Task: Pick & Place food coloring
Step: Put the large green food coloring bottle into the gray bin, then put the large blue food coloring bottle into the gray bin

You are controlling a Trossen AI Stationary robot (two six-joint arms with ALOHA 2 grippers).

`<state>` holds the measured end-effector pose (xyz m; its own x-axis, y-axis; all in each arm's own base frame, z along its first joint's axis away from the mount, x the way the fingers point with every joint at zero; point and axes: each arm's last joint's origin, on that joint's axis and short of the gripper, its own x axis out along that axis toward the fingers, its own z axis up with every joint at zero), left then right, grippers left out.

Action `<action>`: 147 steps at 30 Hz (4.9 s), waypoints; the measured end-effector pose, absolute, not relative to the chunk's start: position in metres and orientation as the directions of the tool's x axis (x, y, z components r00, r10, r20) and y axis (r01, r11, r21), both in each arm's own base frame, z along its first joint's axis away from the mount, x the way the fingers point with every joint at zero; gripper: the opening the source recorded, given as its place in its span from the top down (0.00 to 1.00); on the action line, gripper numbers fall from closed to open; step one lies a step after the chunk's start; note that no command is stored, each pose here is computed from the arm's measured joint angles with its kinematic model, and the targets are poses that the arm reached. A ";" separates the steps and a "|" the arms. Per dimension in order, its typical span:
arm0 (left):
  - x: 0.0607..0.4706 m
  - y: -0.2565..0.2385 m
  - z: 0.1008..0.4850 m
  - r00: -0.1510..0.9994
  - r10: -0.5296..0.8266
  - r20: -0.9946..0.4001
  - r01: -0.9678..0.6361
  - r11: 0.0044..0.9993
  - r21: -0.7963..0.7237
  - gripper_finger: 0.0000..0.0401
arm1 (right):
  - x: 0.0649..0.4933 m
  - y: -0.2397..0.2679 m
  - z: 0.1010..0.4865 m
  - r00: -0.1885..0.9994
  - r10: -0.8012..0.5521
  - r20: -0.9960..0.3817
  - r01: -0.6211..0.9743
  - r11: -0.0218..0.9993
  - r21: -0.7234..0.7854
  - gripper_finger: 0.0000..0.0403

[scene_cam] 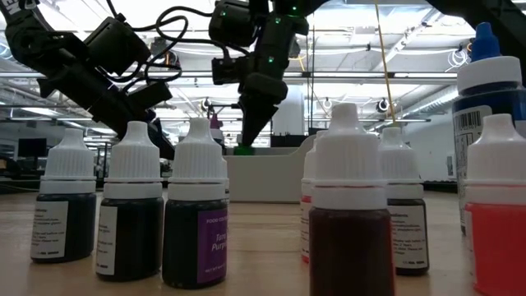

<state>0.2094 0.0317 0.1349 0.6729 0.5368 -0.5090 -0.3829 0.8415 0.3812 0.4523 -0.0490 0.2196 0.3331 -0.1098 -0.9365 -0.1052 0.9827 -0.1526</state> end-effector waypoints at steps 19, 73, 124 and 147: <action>0.209 0.032 0.135 0.674 0.536 -0.508 -0.371 0.841 0.394 0.90 | 0.455 -0.061 0.219 0.372 -0.097 -0.923 -0.083 0.987 -0.137 0.66; 0.209 0.032 0.134 0.668 0.534 -0.519 -0.366 0.842 0.396 0.90 | 0.259 0.144 0.336 0.701 -0.018 -0.713 -0.102 0.987 -0.126 0.55; 0.206 0.030 0.129 0.661 0.486 -0.571 -0.378 0.874 0.307 0.90 | 0.254 0.205 0.211 0.650 0.146 -0.745 -0.222 0.975 -0.002 0.35; 0.206 0.030 0.129 0.661 0.487 -0.571 -0.378 0.873 0.307 0.90 | 0.257 0.208 0.197 0.620 0.125 -0.775 -0.199 0.980 -0.001 0.38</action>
